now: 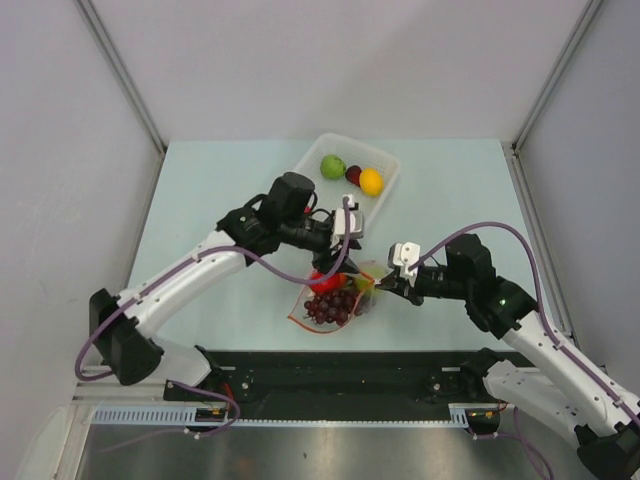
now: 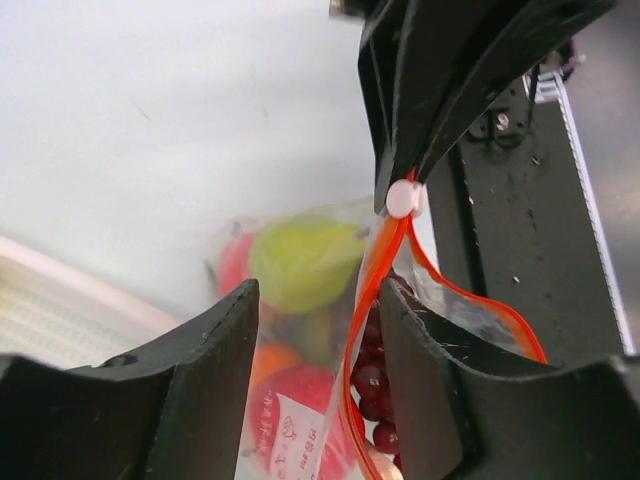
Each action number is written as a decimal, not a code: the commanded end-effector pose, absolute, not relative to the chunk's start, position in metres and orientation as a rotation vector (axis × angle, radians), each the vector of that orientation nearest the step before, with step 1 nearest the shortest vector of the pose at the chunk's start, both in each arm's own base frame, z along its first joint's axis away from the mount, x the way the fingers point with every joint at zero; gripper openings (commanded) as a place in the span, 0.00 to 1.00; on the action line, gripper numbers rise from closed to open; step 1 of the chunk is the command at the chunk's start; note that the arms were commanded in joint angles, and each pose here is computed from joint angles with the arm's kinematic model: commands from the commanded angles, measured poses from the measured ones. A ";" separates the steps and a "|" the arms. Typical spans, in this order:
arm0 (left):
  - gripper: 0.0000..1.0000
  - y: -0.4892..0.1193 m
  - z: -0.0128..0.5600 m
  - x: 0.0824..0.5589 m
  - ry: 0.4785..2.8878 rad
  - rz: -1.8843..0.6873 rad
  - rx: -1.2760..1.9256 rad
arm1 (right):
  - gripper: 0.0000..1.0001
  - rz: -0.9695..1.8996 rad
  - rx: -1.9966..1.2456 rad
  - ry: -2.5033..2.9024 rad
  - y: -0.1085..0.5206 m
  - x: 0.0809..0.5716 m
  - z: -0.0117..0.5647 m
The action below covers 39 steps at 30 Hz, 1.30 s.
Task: Place the food in the zip-top bag and seal the zipper
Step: Zip the zipper food storage bag at the center of the board.
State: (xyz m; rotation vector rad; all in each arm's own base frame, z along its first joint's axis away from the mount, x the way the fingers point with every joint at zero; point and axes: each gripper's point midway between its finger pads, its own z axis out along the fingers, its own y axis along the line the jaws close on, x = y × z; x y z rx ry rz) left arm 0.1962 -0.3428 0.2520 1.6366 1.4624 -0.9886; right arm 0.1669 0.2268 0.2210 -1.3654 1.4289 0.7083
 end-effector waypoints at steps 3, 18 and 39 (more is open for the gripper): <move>0.58 -0.353 0.312 0.165 1.174 -0.882 1.601 | 0.00 0.801 -1.213 1.476 0.232 0.165 0.257; 0.47 -0.387 0.283 0.160 1.188 -0.793 1.613 | 0.00 0.838 -1.147 1.496 0.231 0.161 0.276; 0.02 -0.335 0.213 0.178 1.427 -0.683 1.709 | 0.00 0.783 -1.100 1.508 0.220 0.167 0.279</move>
